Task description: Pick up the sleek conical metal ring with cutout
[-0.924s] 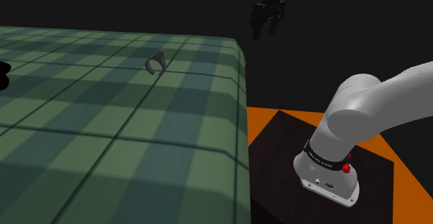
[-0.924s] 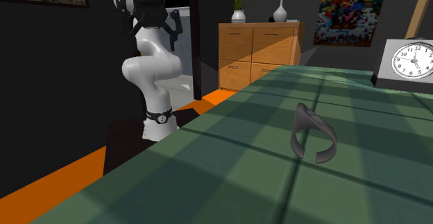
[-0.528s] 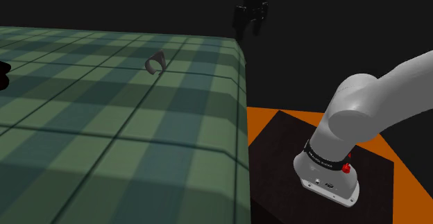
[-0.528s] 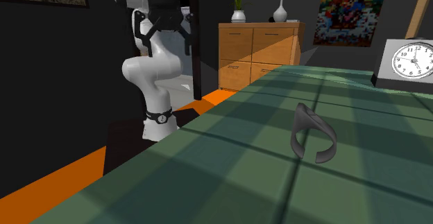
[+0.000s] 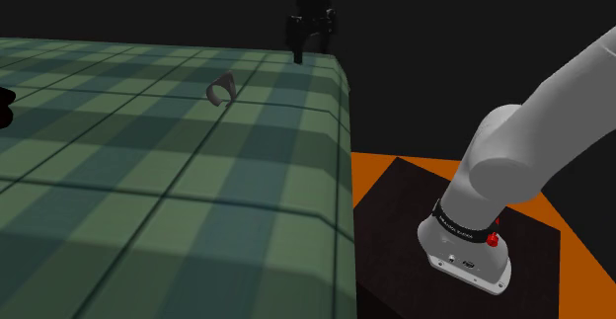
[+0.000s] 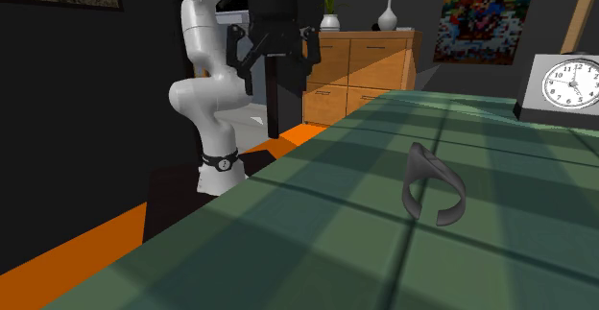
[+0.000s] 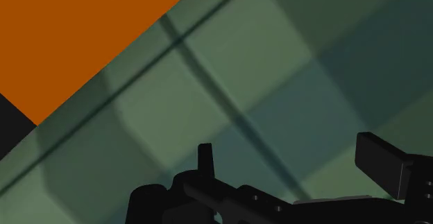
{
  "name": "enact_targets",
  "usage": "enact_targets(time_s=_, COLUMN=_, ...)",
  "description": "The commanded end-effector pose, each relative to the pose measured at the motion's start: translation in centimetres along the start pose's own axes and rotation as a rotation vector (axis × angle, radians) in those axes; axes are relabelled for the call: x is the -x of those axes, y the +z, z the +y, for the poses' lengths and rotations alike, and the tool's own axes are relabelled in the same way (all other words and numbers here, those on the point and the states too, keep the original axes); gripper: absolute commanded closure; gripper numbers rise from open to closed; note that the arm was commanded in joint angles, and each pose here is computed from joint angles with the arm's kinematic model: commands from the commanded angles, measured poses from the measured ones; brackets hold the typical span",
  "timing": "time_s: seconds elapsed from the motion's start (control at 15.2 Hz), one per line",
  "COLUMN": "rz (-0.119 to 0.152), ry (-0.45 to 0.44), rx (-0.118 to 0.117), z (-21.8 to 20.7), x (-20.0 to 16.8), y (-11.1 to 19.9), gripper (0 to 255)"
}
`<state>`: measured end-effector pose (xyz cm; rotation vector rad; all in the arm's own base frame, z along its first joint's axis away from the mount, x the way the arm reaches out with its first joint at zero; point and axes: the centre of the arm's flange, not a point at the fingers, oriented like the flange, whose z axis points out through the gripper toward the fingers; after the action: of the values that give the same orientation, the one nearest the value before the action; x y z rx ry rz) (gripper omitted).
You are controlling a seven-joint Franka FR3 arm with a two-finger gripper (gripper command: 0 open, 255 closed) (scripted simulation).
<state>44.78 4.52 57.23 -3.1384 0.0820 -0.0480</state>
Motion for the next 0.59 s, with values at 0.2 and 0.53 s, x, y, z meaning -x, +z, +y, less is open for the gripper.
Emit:
enact_targets(time_s=0.2, rz=-0.009, ry=-0.018, rx=-0.004, z=-3.9, x=-5.4, y=1.6, gripper=0)
enact_targets(time_s=0.53, rz=-0.018, ry=-0.035, rx=-0.006, z=-7.8, x=-10.7, y=3.0, gripper=0)
